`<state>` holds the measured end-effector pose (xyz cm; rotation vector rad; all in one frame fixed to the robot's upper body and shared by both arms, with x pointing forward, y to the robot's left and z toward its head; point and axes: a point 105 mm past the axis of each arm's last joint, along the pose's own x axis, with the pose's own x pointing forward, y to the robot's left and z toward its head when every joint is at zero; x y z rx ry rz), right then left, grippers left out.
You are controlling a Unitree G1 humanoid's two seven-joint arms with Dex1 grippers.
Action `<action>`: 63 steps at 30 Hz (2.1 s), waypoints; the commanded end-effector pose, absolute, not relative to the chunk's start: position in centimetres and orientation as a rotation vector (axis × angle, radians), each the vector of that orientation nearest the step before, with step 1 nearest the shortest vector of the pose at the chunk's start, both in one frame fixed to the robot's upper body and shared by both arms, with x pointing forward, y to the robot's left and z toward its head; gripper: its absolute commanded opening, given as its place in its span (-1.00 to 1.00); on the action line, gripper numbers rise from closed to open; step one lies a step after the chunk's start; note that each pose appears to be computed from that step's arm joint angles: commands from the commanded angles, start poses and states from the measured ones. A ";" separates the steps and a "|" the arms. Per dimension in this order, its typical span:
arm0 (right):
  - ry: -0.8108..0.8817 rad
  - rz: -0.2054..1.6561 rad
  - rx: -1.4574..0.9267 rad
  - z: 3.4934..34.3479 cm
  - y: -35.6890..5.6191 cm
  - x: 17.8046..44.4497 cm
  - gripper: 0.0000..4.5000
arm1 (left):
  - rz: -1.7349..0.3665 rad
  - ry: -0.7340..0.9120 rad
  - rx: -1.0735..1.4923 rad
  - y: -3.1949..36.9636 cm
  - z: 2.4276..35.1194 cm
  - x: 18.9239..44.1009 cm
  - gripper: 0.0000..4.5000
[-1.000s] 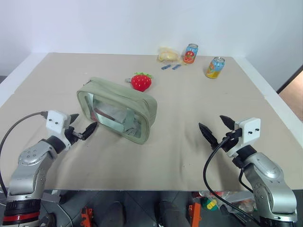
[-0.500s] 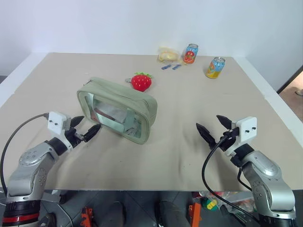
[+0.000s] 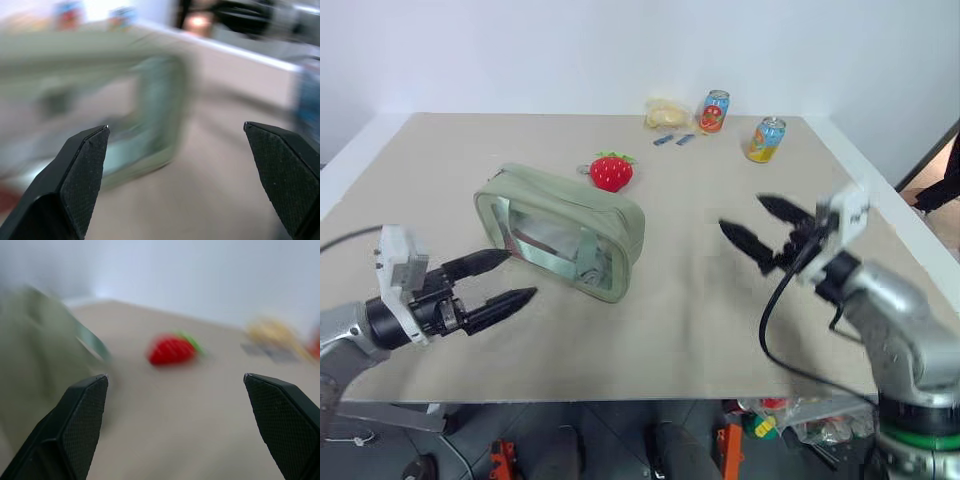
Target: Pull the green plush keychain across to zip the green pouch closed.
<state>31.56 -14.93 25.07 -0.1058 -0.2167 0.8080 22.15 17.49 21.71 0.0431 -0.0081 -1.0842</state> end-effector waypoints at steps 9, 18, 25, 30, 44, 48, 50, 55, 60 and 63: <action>-0.049 1.216 -0.151 24.1 -7.9 35.0 1.00 | -1.251 -0.020 0.083 13.9 22.4 22.0 0.98; -0.031 1.295 -0.078 23.8 -4.8 36.1 1.00 | -1.236 -0.019 0.089 13.7 21.9 22.5 0.98; -0.017 1.337 -0.040 23.7 -3.7 36.0 0.16 | -1.220 -0.029 0.095 13.6 21.8 22.9 1.00; -0.003 1.345 -0.050 23.3 -3.4 36.0 -0.58 | -1.217 -0.041 0.094 13.4 21.8 23.2 1.00; -0.072 1.377 -0.256 25.0 -5.5 35.9 -0.99 | -1.215 -0.043 0.094 13.0 21.5 24.0 1.00; -0.075 1.335 -0.386 26.1 -8.4 37.5 -0.99 | -1.214 -0.040 0.098 13.0 21.5 24.2 1.00; -0.071 1.297 -0.465 26.1 -9.8 38.6 -0.99 | -1.215 -0.040 0.099 12.9 21.5 24.3 1.00; -0.082 1.203 -0.519 26.7 -11.8 40.7 -0.99 | -1.220 -0.037 0.102 12.6 21.2 24.5 1.00; -0.115 1.162 -0.465 27.0 -12.5 41.3 -0.28 | -1.223 -0.037 0.110 12.4 21.1 24.5 1.00; -0.181 1.141 -0.361 28.8 -12.9 41.1 0.16 | -1.225 -0.037 0.114 12.4 21.0 24.5 1.00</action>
